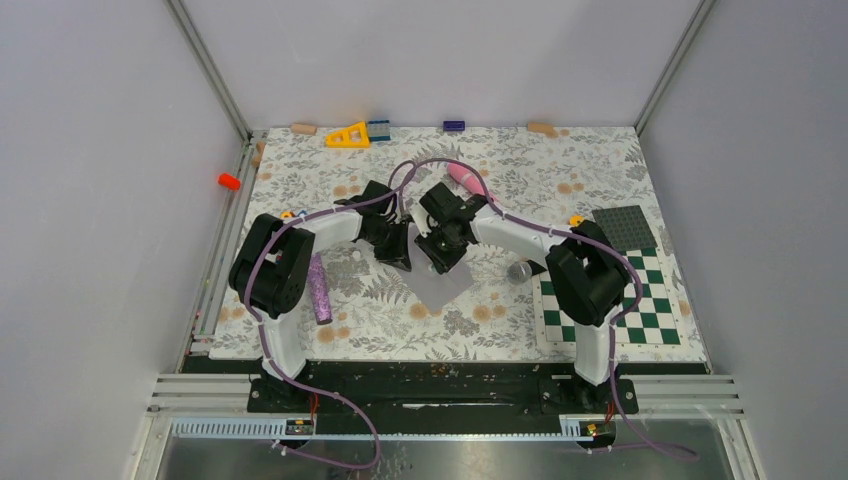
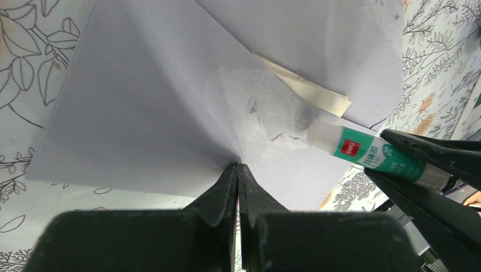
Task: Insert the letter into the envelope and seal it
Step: Paint the envelope at the center of the board.
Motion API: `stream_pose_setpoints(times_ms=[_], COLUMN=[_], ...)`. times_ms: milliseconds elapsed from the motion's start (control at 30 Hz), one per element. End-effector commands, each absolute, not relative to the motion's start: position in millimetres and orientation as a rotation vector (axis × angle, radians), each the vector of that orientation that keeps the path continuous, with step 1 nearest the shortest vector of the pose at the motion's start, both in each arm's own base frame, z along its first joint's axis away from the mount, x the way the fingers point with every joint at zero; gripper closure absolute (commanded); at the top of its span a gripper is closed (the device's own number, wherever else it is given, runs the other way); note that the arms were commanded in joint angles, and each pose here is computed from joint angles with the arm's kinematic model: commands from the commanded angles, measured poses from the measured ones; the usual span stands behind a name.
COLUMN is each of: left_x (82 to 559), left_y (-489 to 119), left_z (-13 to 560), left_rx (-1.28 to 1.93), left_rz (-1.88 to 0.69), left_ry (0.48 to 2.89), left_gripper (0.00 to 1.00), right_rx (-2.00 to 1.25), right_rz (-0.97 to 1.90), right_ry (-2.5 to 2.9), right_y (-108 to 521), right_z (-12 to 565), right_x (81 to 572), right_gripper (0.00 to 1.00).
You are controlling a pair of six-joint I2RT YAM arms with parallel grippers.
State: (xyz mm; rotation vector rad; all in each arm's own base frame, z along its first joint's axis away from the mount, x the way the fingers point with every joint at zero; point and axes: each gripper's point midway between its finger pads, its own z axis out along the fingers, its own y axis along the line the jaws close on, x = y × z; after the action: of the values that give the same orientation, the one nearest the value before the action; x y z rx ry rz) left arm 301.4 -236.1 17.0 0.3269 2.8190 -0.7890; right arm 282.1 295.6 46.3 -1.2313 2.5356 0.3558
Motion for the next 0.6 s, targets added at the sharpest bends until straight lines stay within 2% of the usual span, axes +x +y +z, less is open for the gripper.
stream_pose_setpoints(times_ms=[0, 567], left_x=[304.0, 302.7], left_y=[-225.0, -229.2], left_z=[-6.0, -3.9], left_rx=[0.396, 0.413], left_rz=[-0.627, -0.639], left_ry=[2.823, 2.813], left_gripper=[1.0, 1.0], right_rx=[-1.228, -1.202], right_rz=[0.389, 0.427], right_ry=[2.525, 2.505], right_y=[314.1, 347.0], right_z=[47.9, 42.2], right_x=[287.5, 299.3], right_gripper=[1.0, 1.0])
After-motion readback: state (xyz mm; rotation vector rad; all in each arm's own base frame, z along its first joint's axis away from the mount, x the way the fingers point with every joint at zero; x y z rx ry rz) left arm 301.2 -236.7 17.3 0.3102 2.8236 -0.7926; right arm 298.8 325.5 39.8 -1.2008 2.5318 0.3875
